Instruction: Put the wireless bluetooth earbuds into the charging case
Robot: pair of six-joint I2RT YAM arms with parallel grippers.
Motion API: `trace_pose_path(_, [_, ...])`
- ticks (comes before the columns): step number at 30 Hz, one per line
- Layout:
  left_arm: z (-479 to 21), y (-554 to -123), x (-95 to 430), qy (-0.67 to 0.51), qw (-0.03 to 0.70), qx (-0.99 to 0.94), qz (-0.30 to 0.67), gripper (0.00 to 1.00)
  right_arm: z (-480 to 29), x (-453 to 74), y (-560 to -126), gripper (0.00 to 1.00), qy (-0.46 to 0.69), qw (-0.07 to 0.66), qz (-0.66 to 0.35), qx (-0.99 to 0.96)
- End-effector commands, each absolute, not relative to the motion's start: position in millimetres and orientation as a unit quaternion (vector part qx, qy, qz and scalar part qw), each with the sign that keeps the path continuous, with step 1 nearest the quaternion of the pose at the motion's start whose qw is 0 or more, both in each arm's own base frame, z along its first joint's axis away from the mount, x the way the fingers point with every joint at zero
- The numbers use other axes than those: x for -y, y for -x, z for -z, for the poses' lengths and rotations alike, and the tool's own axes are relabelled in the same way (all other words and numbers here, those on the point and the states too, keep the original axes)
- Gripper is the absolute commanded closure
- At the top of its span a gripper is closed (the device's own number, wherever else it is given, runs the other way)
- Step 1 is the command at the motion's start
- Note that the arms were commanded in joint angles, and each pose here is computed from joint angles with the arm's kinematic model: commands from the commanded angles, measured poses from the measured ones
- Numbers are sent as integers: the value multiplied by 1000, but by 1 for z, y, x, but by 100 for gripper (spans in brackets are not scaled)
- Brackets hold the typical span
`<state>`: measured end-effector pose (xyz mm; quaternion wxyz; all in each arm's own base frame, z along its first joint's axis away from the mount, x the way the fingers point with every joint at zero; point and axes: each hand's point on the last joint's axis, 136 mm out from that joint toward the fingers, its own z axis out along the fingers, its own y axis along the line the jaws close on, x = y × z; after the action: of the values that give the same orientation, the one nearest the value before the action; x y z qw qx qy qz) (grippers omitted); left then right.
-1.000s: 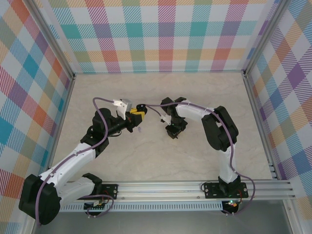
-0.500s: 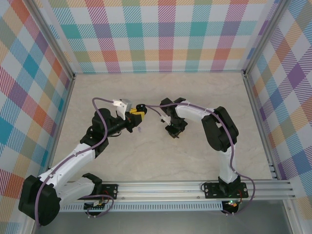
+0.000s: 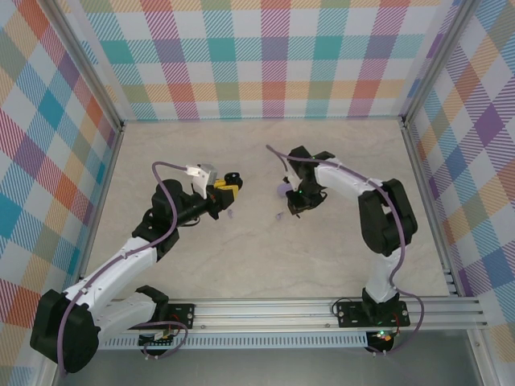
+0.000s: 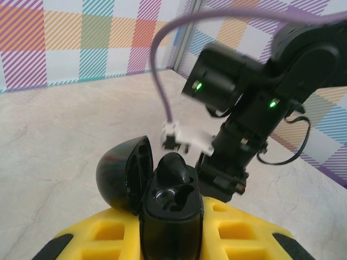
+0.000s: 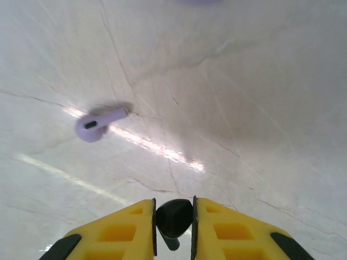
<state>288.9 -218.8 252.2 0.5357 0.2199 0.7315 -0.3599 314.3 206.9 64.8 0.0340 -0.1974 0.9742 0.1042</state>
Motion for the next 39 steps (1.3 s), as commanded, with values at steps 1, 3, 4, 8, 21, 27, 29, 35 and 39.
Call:
trace_pose_path(1, [-251,-290,224,-216,535,-727,371,100,-102,-228,-315,79,159,72,-202,-964])
trace_pose_path(3, [-250,-291,227,-216,535,-726,375,100,-125,-233,-315,79,144,98,-249,-953])
trace_pose_path(4, [-249,-293,228,-216,535,-725,376,100,-135,-236,-317,80,140,111,-270,-946])
trace_pose_path(8, [-246,-296,238,-220,530,-723,385,100,-186,-252,-314,80,145,159,-349,-912])
trace_pose_path(21, [-262,-302,269,-235,556,-680,416,100,-317,-280,-300,80,183,275,-498,-802])
trace_pose_path(27, [-283,-297,278,-254,591,-635,427,100,-354,-289,-286,79,217,329,-511,-764])
trace_pose_path(29, [-292,-293,281,-267,604,-618,426,100,-361,-293,-281,79,229,347,-505,-756])
trace_pose_path(35, [-311,-282,292,-298,619,-587,429,100,-373,-299,-273,79,249,388,-483,-744])
trace_pose_path(39, [-324,-278,294,-301,627,-574,433,100,-373,-302,-272,80,257,409,-461,-744])
